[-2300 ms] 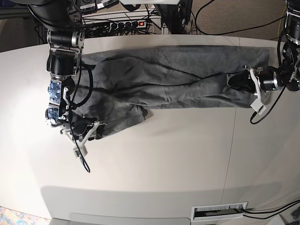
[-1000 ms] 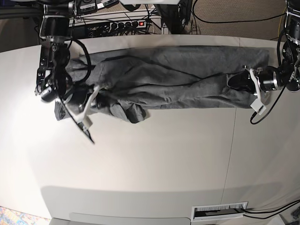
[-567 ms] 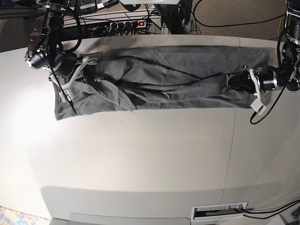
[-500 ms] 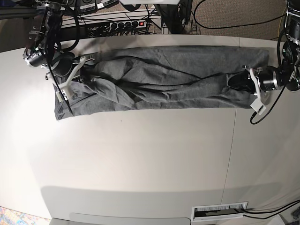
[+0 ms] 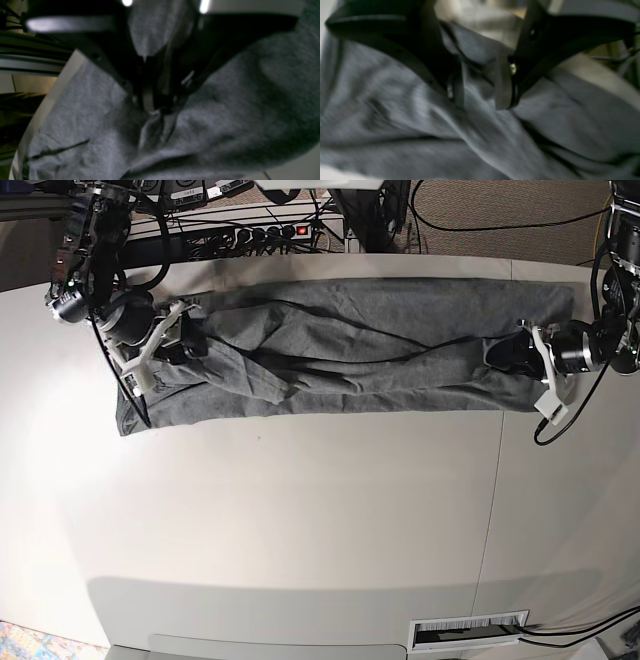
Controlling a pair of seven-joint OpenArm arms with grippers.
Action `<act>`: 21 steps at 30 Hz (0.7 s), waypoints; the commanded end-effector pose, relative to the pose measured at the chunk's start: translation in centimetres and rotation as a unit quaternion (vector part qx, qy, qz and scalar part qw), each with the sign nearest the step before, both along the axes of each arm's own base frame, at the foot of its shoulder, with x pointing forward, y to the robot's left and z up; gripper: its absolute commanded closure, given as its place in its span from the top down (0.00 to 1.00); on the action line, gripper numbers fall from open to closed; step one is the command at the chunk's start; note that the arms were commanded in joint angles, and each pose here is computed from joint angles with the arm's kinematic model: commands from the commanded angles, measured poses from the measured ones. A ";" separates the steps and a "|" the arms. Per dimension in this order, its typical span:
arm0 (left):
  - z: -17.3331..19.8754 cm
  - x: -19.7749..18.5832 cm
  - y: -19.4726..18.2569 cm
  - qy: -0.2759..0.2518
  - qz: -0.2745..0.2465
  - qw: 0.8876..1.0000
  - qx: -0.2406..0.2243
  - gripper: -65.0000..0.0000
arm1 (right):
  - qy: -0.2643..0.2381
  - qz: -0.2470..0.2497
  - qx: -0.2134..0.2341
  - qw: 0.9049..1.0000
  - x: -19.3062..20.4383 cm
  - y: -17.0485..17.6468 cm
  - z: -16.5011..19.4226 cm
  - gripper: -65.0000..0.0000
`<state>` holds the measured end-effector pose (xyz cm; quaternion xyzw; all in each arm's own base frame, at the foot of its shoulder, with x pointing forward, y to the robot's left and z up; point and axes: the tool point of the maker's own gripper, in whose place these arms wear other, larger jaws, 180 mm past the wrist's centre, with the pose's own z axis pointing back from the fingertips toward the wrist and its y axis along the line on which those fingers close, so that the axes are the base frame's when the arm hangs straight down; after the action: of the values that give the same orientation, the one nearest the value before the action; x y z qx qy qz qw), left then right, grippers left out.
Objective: Fold the T-shirt properly
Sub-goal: 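Fold the collar end over with the right gripper toward the shirt's middle, then release the left gripper and raise it off the hem end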
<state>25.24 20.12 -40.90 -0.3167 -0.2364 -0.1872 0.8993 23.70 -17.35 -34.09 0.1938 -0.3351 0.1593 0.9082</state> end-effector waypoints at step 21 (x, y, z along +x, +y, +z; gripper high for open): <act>-0.1 -0.5 1.4 0.022 -0.002 1.000 0.022 0.25 | -0.063 0.048 -0.075 0.994 3.1 6.1 -4.7 0.00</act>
<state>25.28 19.94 -40.38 -0.3339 -0.2382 -0.1741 0.8952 26.17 -11.21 -39.59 0.1330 -0.3546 0.2359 0.8950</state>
